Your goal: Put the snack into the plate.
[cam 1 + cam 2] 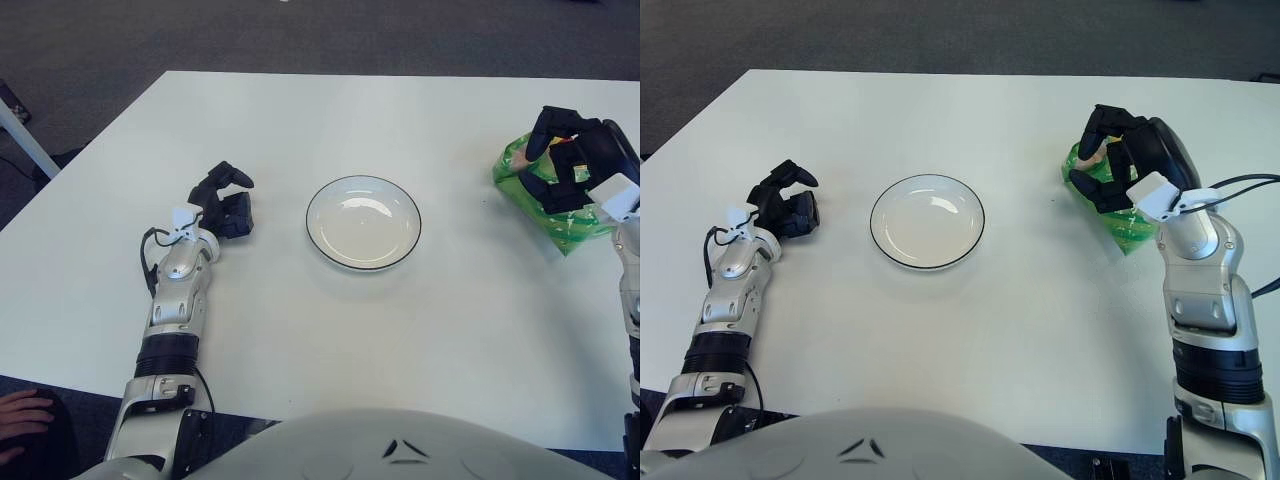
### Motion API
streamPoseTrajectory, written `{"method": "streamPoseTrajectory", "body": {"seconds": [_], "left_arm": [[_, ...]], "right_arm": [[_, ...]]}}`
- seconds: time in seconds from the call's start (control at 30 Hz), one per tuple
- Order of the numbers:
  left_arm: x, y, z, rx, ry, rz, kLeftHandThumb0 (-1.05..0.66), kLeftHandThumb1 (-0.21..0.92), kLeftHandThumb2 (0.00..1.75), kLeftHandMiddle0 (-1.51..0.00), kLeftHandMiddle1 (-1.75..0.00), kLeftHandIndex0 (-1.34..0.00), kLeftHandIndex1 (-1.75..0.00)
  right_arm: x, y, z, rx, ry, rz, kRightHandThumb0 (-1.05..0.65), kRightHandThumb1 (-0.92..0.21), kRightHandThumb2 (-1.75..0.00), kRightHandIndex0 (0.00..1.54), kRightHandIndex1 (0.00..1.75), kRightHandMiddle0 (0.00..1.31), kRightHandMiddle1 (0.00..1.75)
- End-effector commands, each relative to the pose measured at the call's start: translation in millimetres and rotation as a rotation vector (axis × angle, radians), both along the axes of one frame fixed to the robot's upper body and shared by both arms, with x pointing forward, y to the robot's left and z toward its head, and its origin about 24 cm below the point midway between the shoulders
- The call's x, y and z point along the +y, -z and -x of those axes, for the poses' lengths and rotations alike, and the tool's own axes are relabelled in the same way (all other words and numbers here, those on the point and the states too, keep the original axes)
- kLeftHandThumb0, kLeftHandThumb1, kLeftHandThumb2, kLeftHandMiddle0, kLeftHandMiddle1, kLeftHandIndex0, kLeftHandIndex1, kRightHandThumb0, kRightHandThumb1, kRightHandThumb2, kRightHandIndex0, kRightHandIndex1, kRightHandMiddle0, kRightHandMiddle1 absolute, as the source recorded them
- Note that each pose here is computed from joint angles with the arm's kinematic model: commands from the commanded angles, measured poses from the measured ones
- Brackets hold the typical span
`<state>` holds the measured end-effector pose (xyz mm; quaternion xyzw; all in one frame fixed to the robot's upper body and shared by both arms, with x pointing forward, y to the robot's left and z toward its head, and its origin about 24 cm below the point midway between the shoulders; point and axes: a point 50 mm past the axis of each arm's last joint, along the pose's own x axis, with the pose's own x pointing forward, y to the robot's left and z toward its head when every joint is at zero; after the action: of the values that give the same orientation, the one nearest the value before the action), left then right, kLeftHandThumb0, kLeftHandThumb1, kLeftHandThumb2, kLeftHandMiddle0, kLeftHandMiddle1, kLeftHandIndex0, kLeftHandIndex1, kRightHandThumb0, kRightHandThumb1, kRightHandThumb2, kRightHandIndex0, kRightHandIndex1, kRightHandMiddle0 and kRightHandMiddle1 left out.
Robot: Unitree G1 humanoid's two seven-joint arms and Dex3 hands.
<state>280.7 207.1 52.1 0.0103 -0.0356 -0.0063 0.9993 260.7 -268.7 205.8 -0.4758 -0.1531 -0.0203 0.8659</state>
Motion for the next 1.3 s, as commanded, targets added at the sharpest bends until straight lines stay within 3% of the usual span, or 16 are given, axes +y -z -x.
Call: {"method": "streamPoseTrajectory", "body": {"seconds": [0.0, 0.3, 0.6, 0.67, 0.7, 0.77, 0.9, 1.0, 1.27], "left_arm": [[-6.4, 40.6, 19.9, 0.154, -0.026, 0.042, -0.44, 0.39, 1.22, -1.12, -1.75, -0.54, -1.75], [-6.1, 41.3, 20.2, 0.165, -0.024, 0.064, -0.44, 0.41, 1.19, -1.09, -1.75, -0.52, -1.75], [-7.1, 41.0, 20.3, 0.156, -0.029, 0.050, -0.44, 0.41, 1.19, -1.10, -1.75, -0.52, -1.75], [-6.8, 41.1, 20.3, 0.158, -0.031, 0.056, -0.44, 0.40, 1.21, -1.09, -1.75, -0.53, -1.75], [-6.5, 41.0, 20.3, 0.159, -0.032, 0.059, -0.44, 0.39, 1.22, -1.09, -1.75, -0.54, -1.75], [-6.1, 41.1, 20.3, 0.160, -0.034, 0.062, -0.45, 0.38, 1.23, -1.09, -1.75, -0.55, -1.75], [-5.8, 41.0, 20.5, 0.162, -0.039, 0.065, -0.45, 0.37, 1.25, -1.09, -1.75, -0.56, -1.75], [-5.6, 40.8, 20.3, 0.162, -0.041, 0.061, -0.45, 0.36, 1.25, -1.09, -1.75, -0.56, -1.75], [-6.1, 40.5, 20.3, 0.162, -0.044, 0.062, -0.46, 0.33, 1.29, -1.12, -1.75, -0.59, -1.75]], "right_arm": [[-9.6, -8.6, 1.5, -0.017, 0.024, 0.029, -0.47, -0.34, -1.28, 1.15, 1.75, 0.59, 1.75], [-15.4, -16.6, 7.0, -0.054, 0.070, 0.085, -0.46, -0.39, -1.23, 1.12, 1.75, 0.56, 1.75], [-21.4, -20.1, 13.7, -0.124, 0.140, 0.255, -0.44, -0.46, -1.13, 1.02, 1.75, 0.50, 1.75], [-30.7, -17.2, 9.6, -0.142, 0.159, 0.304, -0.42, -0.54, -1.03, 0.89, 1.75, 0.44, 1.75], [-36.5, -15.1, 6.6, -0.148, 0.168, 0.327, -0.41, -0.58, -0.97, 0.73, 1.75, 0.41, 1.75], [-45.3, -11.8, 3.2, -0.164, 0.178, 0.365, -0.40, -0.63, -0.91, 0.56, 1.75, 0.37, 1.75], [-46.2, -12.2, 4.2, -0.212, 0.156, 0.440, -0.39, -0.73, -0.77, 0.32, 1.74, 0.31, 1.75], [-48.2, -10.9, 3.6, -0.220, 0.143, 0.470, -0.65, -0.81, -0.66, 0.19, 1.58, 0.10, 1.70], [-52.4, -6.2, 2.0, -0.184, 0.127, 0.496, -0.80, -0.87, -0.52, 0.12, 1.03, 0.00, 1.34]]}}
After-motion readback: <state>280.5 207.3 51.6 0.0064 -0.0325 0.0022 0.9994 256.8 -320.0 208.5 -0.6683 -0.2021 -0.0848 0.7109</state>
